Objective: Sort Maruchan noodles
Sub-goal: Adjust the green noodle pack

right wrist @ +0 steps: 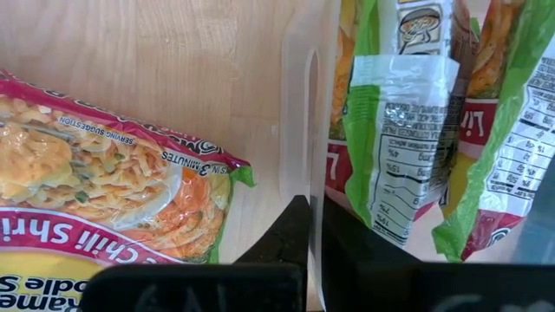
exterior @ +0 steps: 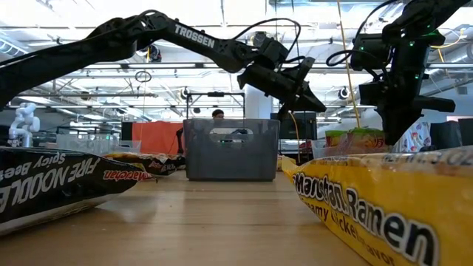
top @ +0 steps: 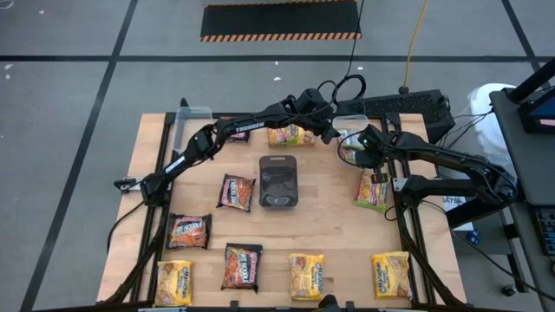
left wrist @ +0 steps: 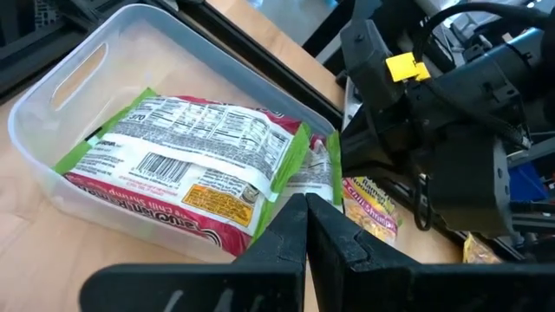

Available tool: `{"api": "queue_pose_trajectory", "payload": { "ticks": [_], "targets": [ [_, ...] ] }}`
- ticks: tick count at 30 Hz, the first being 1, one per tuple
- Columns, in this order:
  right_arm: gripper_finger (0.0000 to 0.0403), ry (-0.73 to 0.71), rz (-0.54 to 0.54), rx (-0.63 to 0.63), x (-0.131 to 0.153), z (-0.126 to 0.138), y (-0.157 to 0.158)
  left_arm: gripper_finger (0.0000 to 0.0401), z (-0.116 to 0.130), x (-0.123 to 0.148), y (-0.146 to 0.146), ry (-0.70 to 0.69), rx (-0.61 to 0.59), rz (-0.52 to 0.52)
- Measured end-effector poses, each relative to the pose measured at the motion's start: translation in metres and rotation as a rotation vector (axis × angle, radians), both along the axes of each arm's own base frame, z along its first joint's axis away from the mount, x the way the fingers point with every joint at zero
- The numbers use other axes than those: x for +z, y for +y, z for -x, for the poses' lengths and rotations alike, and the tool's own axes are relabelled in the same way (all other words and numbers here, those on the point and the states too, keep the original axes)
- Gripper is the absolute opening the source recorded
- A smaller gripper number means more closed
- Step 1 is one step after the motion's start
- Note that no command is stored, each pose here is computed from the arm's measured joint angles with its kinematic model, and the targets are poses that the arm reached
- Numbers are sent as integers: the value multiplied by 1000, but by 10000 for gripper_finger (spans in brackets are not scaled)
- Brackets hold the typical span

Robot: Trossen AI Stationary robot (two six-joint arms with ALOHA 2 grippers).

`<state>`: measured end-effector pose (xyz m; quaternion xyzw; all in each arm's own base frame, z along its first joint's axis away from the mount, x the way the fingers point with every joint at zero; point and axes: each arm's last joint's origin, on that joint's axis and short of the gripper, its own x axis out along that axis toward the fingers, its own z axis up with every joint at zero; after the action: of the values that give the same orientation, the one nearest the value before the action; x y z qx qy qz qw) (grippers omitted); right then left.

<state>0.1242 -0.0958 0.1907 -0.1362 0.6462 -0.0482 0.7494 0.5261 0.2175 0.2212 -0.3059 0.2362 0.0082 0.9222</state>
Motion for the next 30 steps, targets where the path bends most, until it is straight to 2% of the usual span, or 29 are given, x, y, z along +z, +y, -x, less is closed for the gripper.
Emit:
{"api": "queue_pose_trajectory", "payload": {
  "ticks": [9, 16, 24, 30],
  "targets": [
    [2, 0, 0, 0, 0, 0, 0, 5, -3, 10, 5, -106, 13, -29],
    [2, -1, 0, 0, 0, 0, 0, 5, 6, 9, 23, -91, 51, 10],
    [2, -12, 8, 1, 0, -1, -1, 5, 3, 13, 20, -134, 34, 10],
    [2, -13, 8, 1, 0, -1, -1, 5, -8, -3, 19, -186, 37, 29]
  ]
}}
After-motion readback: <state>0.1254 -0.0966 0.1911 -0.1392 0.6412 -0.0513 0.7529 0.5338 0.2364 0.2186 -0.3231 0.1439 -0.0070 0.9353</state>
